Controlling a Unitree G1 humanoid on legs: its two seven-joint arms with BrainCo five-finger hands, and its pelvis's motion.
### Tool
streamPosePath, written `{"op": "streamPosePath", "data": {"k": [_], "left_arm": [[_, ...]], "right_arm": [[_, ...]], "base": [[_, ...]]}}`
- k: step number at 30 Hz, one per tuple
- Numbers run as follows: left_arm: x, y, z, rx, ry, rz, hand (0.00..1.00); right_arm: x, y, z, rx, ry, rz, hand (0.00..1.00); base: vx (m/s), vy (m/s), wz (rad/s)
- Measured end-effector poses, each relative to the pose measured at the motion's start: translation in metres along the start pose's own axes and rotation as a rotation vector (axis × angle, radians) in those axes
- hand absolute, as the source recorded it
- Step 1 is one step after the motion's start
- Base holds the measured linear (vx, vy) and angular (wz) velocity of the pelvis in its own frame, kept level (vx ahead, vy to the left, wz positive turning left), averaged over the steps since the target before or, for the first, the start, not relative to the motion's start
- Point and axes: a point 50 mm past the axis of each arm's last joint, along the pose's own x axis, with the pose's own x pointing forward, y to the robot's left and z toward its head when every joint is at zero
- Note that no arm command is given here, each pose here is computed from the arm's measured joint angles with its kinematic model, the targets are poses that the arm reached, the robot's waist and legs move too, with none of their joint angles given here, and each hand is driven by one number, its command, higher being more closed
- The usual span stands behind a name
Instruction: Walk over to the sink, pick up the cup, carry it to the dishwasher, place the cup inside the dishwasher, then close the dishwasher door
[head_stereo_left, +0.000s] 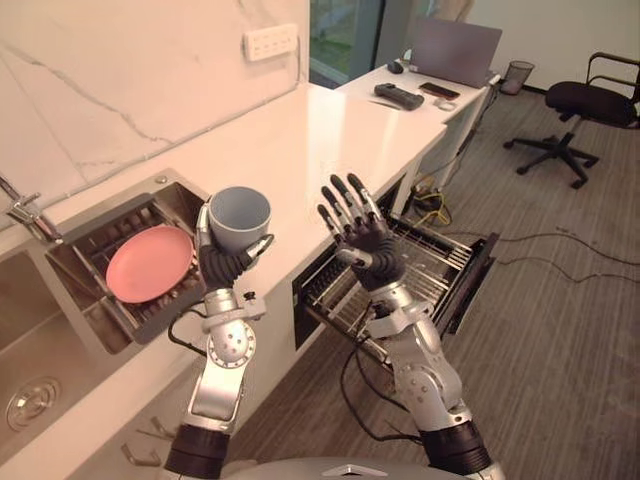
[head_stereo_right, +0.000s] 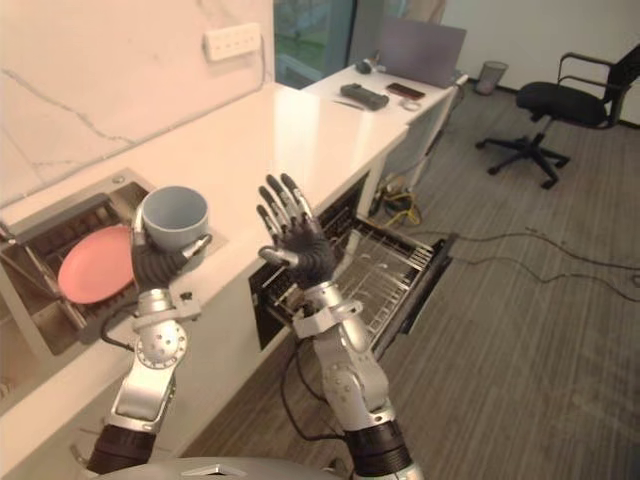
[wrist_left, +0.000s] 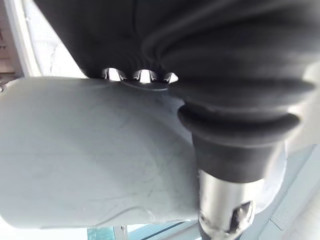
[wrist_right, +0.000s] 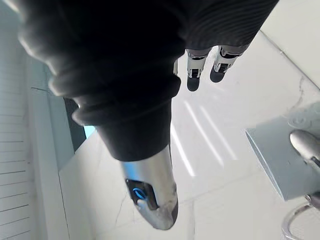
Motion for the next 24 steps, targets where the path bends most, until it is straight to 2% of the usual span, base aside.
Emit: {"op": "streamPosePath", "data": {"k": [6, 13, 24], "left_arm": [[-0.002, 0.003, -0.002, 0.123, -0.016, 0.109, 1.0], [-0.001, 0.003, 0.002, 0.148, -0.04, 0.186, 1.0], [0.001, -0.007, 0.004, 0.15, -0.044, 0.157, 1.0]], "right_arm": [[0.009, 0.013, -0.012, 0.033, 0.076, 0.026, 0.0], [0.013, 0.02, -0.021, 0.048, 0.133, 0.004, 0.0], [0.021, 0.025, -0.037, -0.006, 0.233, -0.019, 0.0]], "base": [[-0.03, -0.013, -0.06], [0.0, -0.001, -0.01], [-0.03, -0.005, 0.07]]}}
